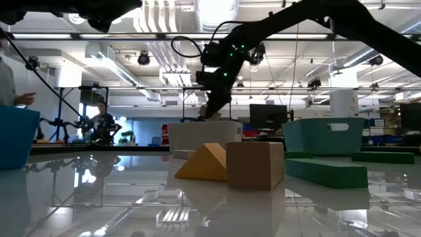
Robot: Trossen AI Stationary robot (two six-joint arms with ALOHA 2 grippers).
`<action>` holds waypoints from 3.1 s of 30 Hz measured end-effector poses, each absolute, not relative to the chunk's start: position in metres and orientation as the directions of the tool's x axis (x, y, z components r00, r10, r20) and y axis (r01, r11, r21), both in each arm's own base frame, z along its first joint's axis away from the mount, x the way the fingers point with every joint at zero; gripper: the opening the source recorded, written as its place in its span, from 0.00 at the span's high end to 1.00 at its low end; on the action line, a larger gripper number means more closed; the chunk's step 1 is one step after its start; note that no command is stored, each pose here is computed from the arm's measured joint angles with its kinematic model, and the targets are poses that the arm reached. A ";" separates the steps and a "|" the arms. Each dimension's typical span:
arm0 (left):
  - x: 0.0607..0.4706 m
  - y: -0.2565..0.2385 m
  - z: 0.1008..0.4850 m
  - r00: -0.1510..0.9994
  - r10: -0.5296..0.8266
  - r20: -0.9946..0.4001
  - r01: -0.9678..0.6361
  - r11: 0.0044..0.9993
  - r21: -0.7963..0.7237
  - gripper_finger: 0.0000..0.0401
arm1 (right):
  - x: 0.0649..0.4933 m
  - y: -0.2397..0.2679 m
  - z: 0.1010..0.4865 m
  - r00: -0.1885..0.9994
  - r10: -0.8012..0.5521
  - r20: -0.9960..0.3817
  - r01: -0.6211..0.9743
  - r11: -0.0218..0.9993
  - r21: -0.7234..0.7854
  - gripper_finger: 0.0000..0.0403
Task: Sort & place blocks by color
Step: Put the brown block into the gray bin, then put the green block into the green bin
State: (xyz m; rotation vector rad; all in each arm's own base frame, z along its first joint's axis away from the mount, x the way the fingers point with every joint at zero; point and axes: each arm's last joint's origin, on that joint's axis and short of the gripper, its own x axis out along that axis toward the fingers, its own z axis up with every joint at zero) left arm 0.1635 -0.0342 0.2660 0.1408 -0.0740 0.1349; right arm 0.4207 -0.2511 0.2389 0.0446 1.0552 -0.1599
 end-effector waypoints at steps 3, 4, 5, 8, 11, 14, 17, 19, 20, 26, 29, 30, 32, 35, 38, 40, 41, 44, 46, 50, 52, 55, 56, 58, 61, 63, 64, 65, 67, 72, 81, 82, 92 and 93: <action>0.163 -0.034 0.266 0.988 0.130 0.083 -0.140 0.980 0.140 0.63 | 0.427 -0.248 0.231 0.497 -0.083 -0.864 0.154 0.988 -0.006 0.89; 0.163 -0.034 0.266 0.988 0.130 0.083 -0.141 0.979 0.147 0.63 | 0.429 -0.248 0.225 0.488 -0.076 -0.869 0.157 0.988 0.002 0.89; 0.164 -0.034 0.266 0.988 0.130 0.083 -0.142 0.978 0.152 0.63 | 0.431 -0.248 0.219 0.483 -0.071 -0.873 0.161 0.987 0.009 0.89; 0.163 -0.034 0.266 0.988 0.132 0.083 -0.143 0.978 0.153 0.63 | 0.434 -0.251 0.200 0.446 -0.052 -0.893 0.172 0.985 0.029 0.89; 0.163 -0.034 0.266 0.988 0.133 0.083 -0.144 0.978 0.153 0.63 | 0.435 -0.253 0.189 0.433 -0.048 -0.900 0.178 0.984 0.033 0.89; 0.163 -0.034 0.266 0.988 0.132 0.082 -0.144 0.978 0.154 0.63 | 0.437 -0.254 0.180 0.421 -0.039 -0.906 0.178 0.983 0.040 0.89; 0.163 -0.034 0.266 0.988 0.133 0.081 -0.144 0.977 0.154 0.63 | 0.437 -0.254 0.174 0.412 -0.034 -0.911 0.178 0.983 0.044 0.89; 0.163 -0.034 0.266 0.988 0.133 0.081 -0.144 0.977 0.154 0.63 | 0.438 -0.255 0.174 0.412 -0.034 -0.911 0.178 0.983 0.044 0.87; 0.163 -0.034 0.266 0.988 0.133 0.081 -0.144 0.977 0.155 0.63 | 0.438 -0.255 0.174 0.412 -0.034 -0.910 0.181 0.983 0.045 0.86; 0.163 -0.034 0.266 0.988 0.133 0.081 -0.144 0.977 0.155 0.63 | 0.437 -0.255 0.175 0.413 -0.036 -0.910 0.193 0.980 0.049 0.76; 0.163 -0.034 0.266 0.988 0.133 0.081 -0.144 0.977 0.155 0.63 | 0.437 -0.255 0.177 0.416 -0.038 -0.909 0.192 0.980 0.047 0.72; 0.163 -0.034 0.266 0.988 0.133 0.081 -0.144 0.977 0.155 0.63 | 0.436 -0.255 0.178 0.417 -0.039 -0.908 0.189 0.981 0.045 0.71; 0.163 -0.034 0.266 0.988 0.133 0.080 -0.144 0.977 0.155 0.63 | 0.434 -0.254 0.186 0.422 -0.042 -0.906 0.187 0.981 0.042 0.69; 0.163 -0.034 0.266 0.988 0.133 0.080 -0.144 0.977 0.155 0.63 | 0.429 -0.249 0.210 0.442 -0.051 -0.896 0.185 0.982 0.035 0.69; 0.164 -0.034 0.265 0.988 0.133 0.080 -0.144 0.977 0.155 0.63 | 0.422 -0.237 0.240 0.460 -0.055 -0.886 0.193 0.980 0.039 0.70; 0.164 -0.034 0.265 0.988 0.134 0.079 -0.144 0.977 0.156 0.63 | 0.415 -0.225 0.262 0.468 -0.051 -0.882 0.202 0.978 0.050 0.71; 0.164 -0.034 0.265 0.988 0.133 0.079 -0.144 0.977 0.155 0.63 | 0.412 -0.219 0.273 0.474 -0.050 -0.879 0.205 0.977 0.055 0.72; 0.164 -0.034 0.265 0.988 0.134 0.080 -0.145 0.977 0.155 0.63 | 0.400 -0.196 0.306 0.491 -0.036 -0.871 0.186 0.981 0.064 0.74; 0.164 -0.034 0.265 0.987 0.136 0.080 -0.147 0.977 0.155 0.63 | 0.392 -0.180 0.326 0.503 -0.029 -0.864 0.162 0.985 0.061 0.76; 0.164 -0.034 0.265 0.987 0.136 0.080 -0.147 0.977 0.155 0.63 | 0.380 -0.143 0.352 0.524 0.000 -0.852 0.103 0.993 0.063 0.80; 0.164 -0.034 0.265 0.987 0.136 0.080 -0.147 0.977 0.155 0.63 | 0.374 -0.124 0.358 0.530 0.017 -0.848 0.067 0.996 0.062 0.81; 0.164 -0.034 0.265 0.987 0.136 0.081 -0.148 0.977 0.155 0.63 | 0.366 -0.097 0.361 0.532 0.048 -0.845 0.031 0.997 0.076 0.84; 0.164 -0.034 0.265 0.987 0.136 0.081 -0.148 0.977 0.155 0.63 | 0.364 -0.089 0.359 0.536 0.057 -0.842 0.028 0.996 0.085 0.84; 0.164 -0.034 0.265 0.987 0.136 0.080 -0.148 0.977 0.155 0.63 | 0.360 -0.074 0.351 0.550 0.073 -0.832 0.016 0.995 0.098 0.86; 0.164 -0.034 0.265 0.987 0.137 0.080 -0.148 0.977 0.155 0.63 | 0.352 -0.055 0.334 0.559 0.087 -0.824 0.011 0.994 0.113 0.87; 0.164 -0.034 0.265 0.987 0.137 0.080 -0.148 0.977 0.155 0.63 | 0.345 -0.045 0.320 0.563 0.086 -0.822 0.014 0.993 0.114 0.87; 0.164 -0.034 0.265 0.987 0.137 0.080 -0.148 0.977 0.155 0.63 | 0.342 -0.041 0.313 0.559 0.073 -0.826 0.022 0.994 0.103 0.87; 0.164 -0.034 0.265 0.987 0.137 0.080 -0.148 0.977 0.155 0.63 | 0.338 -0.038 0.305 0.551 0.054 -0.833 0.036 0.995 0.088 0.87; 0.164 -0.034 0.265 0.987 0.136 0.080 -0.148 0.977 0.155 0.63 | 0.332 -0.031 0.287 0.514 0.013 -0.858 0.050 0.998 0.046 0.87; 0.164 -0.034 0.265 0.987 0.136 0.080 -0.148 0.977 0.155 0.63 | 0.315 -0.022 0.244 0.395 0.022 -0.918 0.015 0.999 0.031 0.87; 0.165 -0.035 0.264 0.988 0.136 0.072 -0.146 0.977 0.159 0.63 | 0.297 -0.020 0.201 0.300 0.035 -0.953 0.016 0.999 0.042 0.75; 0.166 -0.035 0.263 0.988 0.136 0.069 -0.145 0.976 0.160 0.63 | 0.296 -0.020 0.199 0.299 0.030 -0.954 0.017 0.999 0.037 0.72; 0.171 -0.036 0.259 0.989 0.142 0.040 -0.147 0.974 0.172 0.63 | 0.290 -0.020 0.175 0.334 0.027 -0.942 0.015 0.999 0.034 0.50; 0.171 -0.036 0.258 0.988 0.148 0.039 -0.153 0.973 0.172 0.63 | 0.290 -0.020 0.173 0.343 0.026 -0.939 0.015 0.999 0.033 0.50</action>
